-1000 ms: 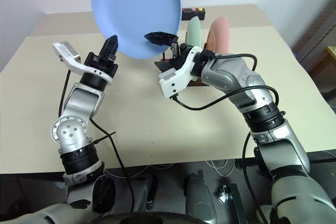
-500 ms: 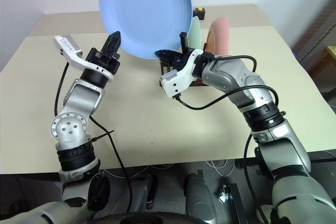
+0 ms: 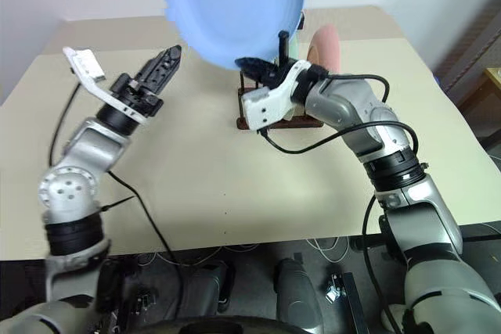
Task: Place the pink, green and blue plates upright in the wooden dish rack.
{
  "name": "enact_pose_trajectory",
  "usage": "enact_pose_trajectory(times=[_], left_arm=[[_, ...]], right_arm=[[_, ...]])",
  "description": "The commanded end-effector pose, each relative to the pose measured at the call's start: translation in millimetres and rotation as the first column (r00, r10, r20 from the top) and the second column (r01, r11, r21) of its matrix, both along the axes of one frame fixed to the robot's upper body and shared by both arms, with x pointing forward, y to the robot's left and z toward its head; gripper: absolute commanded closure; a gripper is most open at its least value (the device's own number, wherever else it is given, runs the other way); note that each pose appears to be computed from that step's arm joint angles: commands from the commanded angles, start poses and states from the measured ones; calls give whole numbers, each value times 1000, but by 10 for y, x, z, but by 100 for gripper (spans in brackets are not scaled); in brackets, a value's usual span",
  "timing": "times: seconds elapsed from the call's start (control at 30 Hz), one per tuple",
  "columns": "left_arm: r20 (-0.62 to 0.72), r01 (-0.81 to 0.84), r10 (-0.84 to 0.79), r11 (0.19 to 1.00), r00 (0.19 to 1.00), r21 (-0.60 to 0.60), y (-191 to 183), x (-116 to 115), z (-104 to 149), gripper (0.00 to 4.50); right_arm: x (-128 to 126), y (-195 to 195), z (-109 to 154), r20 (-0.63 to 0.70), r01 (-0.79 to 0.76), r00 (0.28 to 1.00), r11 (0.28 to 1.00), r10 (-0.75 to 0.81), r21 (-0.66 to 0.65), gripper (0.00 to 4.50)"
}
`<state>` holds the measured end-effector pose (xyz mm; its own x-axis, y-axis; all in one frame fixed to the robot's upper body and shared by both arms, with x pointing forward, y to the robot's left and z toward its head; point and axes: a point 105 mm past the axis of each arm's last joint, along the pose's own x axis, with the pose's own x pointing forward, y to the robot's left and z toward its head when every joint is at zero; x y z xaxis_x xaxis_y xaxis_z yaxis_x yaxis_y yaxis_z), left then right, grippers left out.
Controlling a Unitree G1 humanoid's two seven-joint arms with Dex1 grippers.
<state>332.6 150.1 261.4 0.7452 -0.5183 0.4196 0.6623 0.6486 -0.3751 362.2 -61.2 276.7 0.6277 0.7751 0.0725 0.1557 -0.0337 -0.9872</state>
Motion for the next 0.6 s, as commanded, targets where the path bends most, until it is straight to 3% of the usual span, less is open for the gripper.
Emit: enact_pose_trajectory(times=[0.03, 0.13, 0.27, 0.37, 0.47, 0.5, 0.6], left_arm=[[79, 11, -16, 997, 997, 70, 114, -2, 97, 59], [75, -14, -3, 975, 997, 221, 169, 56, -54, 59], [118, -57, 6, 900, 993, 433, 231, 110, -151, 59], [191, -126, 31, 852, 981, 508, 304, 126, -116, 59], [226, -144, 26, 839, 974, 524, 292, 117, -120, 59], [228, -140, 20, 841, 973, 523, 270, 111, -124, 59], [232, -128, 3, 840, 973, 527, 217, 87, -141, 59]], right_arm=[[-87, -17, 471, 73, -47, 997, 985, 35, 167, 450], [-128, -47, 727, -4, -106, 993, 905, 118, 412, 450], [-267, -105, 1090, -91, -195, 928, 679, 361, 708, 450], [-394, -95, 1275, -138, -216, 789, 482, 598, 849, 450], [-474, -110, 1365, -151, -152, 588, 292, 795, 944, 450], [-494, -114, 1370, -151, -99, 484, 226, 862, 969, 450], [-575, -121, 1365, -128, 7, 260, 131, 957, 991, 450]])
